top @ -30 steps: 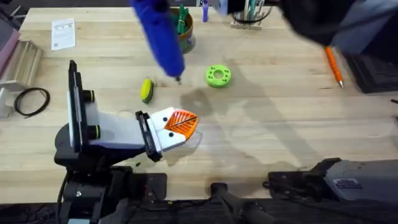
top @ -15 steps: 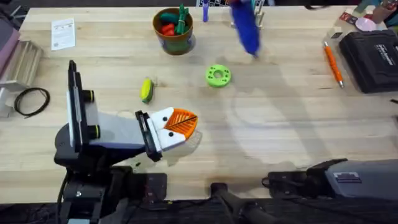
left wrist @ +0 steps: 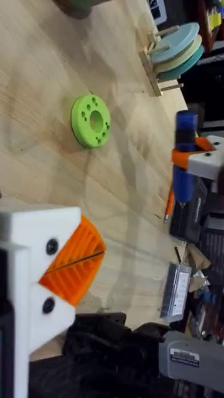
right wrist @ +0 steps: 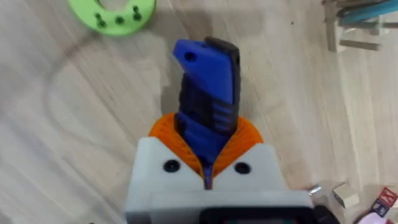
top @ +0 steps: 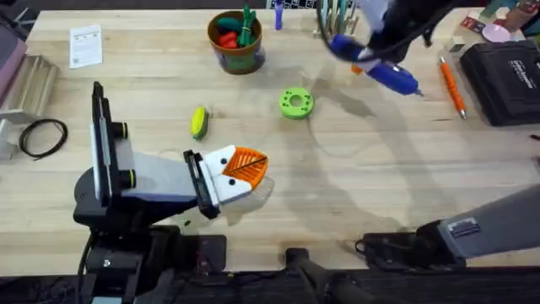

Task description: Pick up the gripper from the table and insert it into the empty holder that is missing its gripper. Then pick up a screw, insert it into the mounting hole, and use the screwdriver to tighten it. Finally, clean up the table by picking up the vegetable and placing it into the bucket.

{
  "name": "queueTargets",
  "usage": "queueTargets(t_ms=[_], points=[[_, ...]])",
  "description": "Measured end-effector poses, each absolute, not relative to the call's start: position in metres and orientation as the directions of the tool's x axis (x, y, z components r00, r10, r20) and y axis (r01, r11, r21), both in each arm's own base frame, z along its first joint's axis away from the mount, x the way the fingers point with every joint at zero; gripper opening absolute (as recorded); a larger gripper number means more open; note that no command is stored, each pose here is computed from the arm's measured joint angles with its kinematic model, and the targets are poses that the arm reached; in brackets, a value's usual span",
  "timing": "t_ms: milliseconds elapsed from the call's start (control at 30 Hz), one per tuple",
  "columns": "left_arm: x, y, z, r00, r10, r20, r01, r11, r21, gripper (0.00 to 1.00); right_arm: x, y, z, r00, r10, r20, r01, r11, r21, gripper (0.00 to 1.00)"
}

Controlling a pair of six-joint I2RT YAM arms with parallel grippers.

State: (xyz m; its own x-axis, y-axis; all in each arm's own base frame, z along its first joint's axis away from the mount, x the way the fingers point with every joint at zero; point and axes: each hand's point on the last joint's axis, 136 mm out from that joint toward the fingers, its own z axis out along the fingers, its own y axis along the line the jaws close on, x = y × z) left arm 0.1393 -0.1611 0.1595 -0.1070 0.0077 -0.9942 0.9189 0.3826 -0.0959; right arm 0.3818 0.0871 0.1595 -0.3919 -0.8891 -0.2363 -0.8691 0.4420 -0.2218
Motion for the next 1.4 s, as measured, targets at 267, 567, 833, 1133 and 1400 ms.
queueTargets(t_ms=[267,567,833,1133,1400], points=[[0.139,-0.161,0.160,-0.107,0.008,-0.994,0.919,0.383,-0.096,0.014,0.385,0.063,0.086,-0.297,-0.953,-0.057,-0.931,0.303,-0.202,0.021],[0.139,-0.161,0.160,-0.107,0.008,-0.994,0.919,0.383,-0.096,0.014,0.389,0.055,0.038,-0.271,-0.963,0.006,-0.955,0.268,-0.129,0.047],[0.139,-0.161,0.160,-0.107,0.008,-0.994,0.919,0.383,-0.096,0.014,0.390,0.053,0.045,-0.297,-0.955,0.009,-0.945,0.292,-0.149,0.981],[0.140,-0.161,0.160,-0.103,0.009,-0.995,0.919,0.384,-0.091,0.253,0.393,0.065,0.127,-0.351,-0.929,-0.119,-0.872,0.371,-0.321,0.989],[0.140,-0.161,0.160,-0.106,0.008,-0.994,0.916,0.389,-0.094,0.987,0.388,0.083,0.241,-0.390,-0.823,-0.413,-0.662,0.563,-0.495,0.991]])
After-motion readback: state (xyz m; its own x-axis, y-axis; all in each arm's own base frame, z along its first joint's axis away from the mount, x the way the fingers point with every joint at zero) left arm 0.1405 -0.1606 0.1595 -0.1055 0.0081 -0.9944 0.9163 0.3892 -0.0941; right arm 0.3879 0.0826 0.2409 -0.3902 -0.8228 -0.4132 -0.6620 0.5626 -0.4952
